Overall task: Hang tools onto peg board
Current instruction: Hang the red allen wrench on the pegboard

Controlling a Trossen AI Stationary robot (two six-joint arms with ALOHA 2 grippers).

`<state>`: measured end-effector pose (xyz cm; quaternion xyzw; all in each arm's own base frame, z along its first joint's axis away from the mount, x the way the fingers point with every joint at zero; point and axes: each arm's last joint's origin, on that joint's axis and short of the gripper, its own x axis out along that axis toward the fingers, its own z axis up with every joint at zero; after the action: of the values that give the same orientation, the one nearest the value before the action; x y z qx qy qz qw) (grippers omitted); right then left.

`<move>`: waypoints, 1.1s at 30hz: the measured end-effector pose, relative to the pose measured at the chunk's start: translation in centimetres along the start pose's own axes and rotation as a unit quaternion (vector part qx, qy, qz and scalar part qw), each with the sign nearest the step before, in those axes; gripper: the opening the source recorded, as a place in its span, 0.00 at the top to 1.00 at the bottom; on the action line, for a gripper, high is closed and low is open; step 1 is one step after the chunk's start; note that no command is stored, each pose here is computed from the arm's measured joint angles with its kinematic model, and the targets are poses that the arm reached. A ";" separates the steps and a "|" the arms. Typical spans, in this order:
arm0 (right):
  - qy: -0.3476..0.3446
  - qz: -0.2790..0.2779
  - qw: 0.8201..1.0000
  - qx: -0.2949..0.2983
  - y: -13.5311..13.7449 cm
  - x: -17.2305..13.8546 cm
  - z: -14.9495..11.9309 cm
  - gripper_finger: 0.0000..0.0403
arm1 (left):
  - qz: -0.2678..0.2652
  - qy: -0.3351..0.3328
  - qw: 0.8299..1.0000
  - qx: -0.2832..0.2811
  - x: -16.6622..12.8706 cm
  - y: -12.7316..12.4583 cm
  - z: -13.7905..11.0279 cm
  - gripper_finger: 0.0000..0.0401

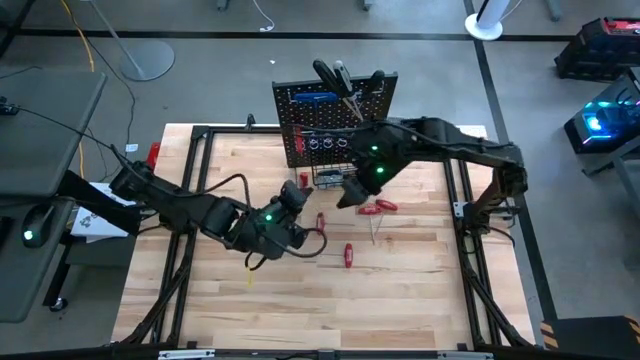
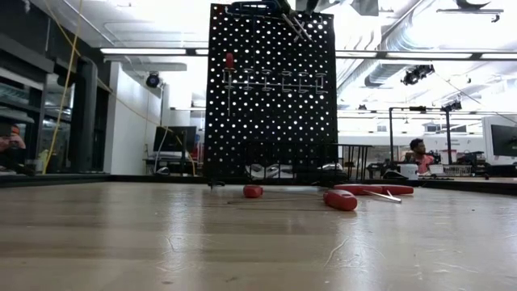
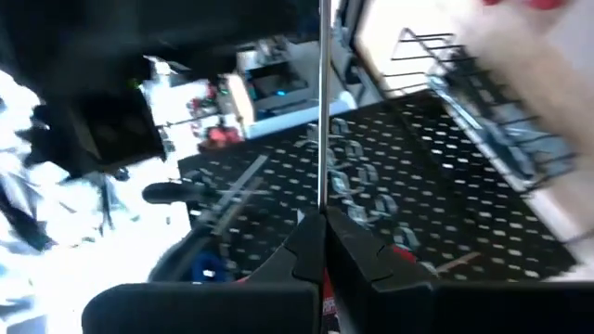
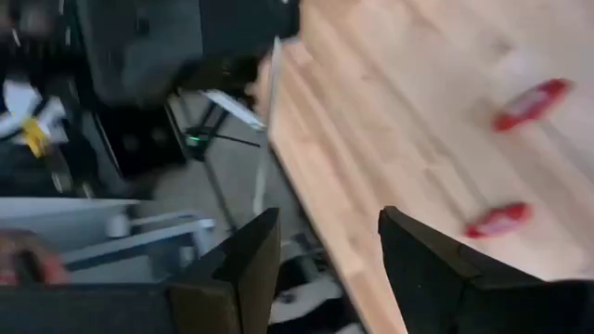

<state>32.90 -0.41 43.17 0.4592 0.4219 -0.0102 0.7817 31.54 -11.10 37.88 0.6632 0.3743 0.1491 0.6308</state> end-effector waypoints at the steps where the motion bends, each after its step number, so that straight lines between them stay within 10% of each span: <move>1: 0.002 0.012 1.000 0.008 0.1 0.5 0.3 0.56 | 0.007 -0.002 1.000 0.006 0.0 0.3 0.1 1.00; 15: 0.015 0.068 0.997 0.016 0.5 3.1 2.0 0.57 | 0.034 -0.028 0.999 0.015 -0.6 1.1 0.8 1.00; 25: 0.005 0.064 0.998 -0.013 0.6 3.0 2.0 0.98 | 0.021 -0.062 0.998 0.015 -0.4 1.1 0.9 1.00; 33: 0.011 0.002 1.000 -0.024 -0.4 2.0 1.1 0.99 | -0.034 -0.062 0.976 -0.205 -0.7 0.3 0.0 0.95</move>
<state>34.76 -0.67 41.80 0.4410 0.4297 0.0062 0.7879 31.13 -11.57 38.36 0.5146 0.3181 0.1599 0.7800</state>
